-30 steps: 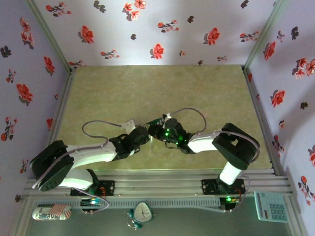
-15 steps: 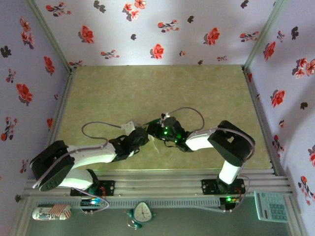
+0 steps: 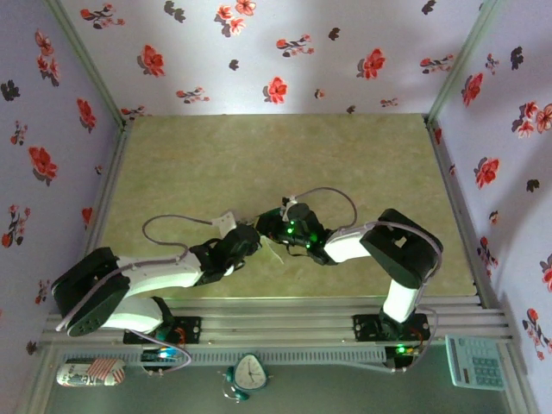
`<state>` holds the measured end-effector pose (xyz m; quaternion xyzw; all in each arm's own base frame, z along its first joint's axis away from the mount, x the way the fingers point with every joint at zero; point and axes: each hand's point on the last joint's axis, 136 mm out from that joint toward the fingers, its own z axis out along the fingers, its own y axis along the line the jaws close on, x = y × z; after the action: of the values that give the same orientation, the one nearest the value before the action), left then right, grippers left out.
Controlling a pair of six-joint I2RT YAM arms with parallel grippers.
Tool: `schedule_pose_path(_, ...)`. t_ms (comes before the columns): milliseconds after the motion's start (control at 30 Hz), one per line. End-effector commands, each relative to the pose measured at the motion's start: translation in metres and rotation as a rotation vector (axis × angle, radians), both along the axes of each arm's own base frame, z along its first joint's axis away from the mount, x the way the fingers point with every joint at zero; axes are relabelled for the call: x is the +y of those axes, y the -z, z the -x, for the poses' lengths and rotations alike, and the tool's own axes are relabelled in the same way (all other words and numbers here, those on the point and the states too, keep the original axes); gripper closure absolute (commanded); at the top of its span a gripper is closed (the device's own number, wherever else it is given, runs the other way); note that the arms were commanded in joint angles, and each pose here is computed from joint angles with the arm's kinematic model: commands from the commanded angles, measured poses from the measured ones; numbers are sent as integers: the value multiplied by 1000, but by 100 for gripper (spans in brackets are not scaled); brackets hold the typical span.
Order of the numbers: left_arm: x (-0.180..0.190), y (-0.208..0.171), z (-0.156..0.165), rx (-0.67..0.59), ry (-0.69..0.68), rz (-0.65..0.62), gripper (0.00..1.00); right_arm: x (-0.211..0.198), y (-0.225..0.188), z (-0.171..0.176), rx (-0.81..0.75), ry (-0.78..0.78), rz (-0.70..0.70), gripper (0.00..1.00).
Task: Tie the shoes
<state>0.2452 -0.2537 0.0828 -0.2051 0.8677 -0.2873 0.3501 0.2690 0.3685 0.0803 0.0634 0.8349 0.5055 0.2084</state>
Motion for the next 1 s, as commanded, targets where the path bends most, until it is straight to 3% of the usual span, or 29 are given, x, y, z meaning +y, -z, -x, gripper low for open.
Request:
schedule_pose_path(0,-5,-5,2,-26,28,13,100,8,-13,-5,-12,-12,-56,76)
schedule_pose_path(300,-3,-6,1,-31,24,12,99,1,-12,-4,-12,-1,-35,100)
schedule_pose_path(367,0,-8,1,-47,18,15,88,-2,-11,-3,-16,-3,5,100)
schedule_pose_path(467,6,-14,1,-74,10,12,81,-9,-8,0,-24,-18,80,100)
schedule_pose_path(733,34,-20,1,-87,-50,-57,84,-20,-5,-1,-94,-77,270,100)
schedule_pose_path(967,51,2,7,-46,-85,-83,90,-22,-6,-1,-119,-101,329,100)
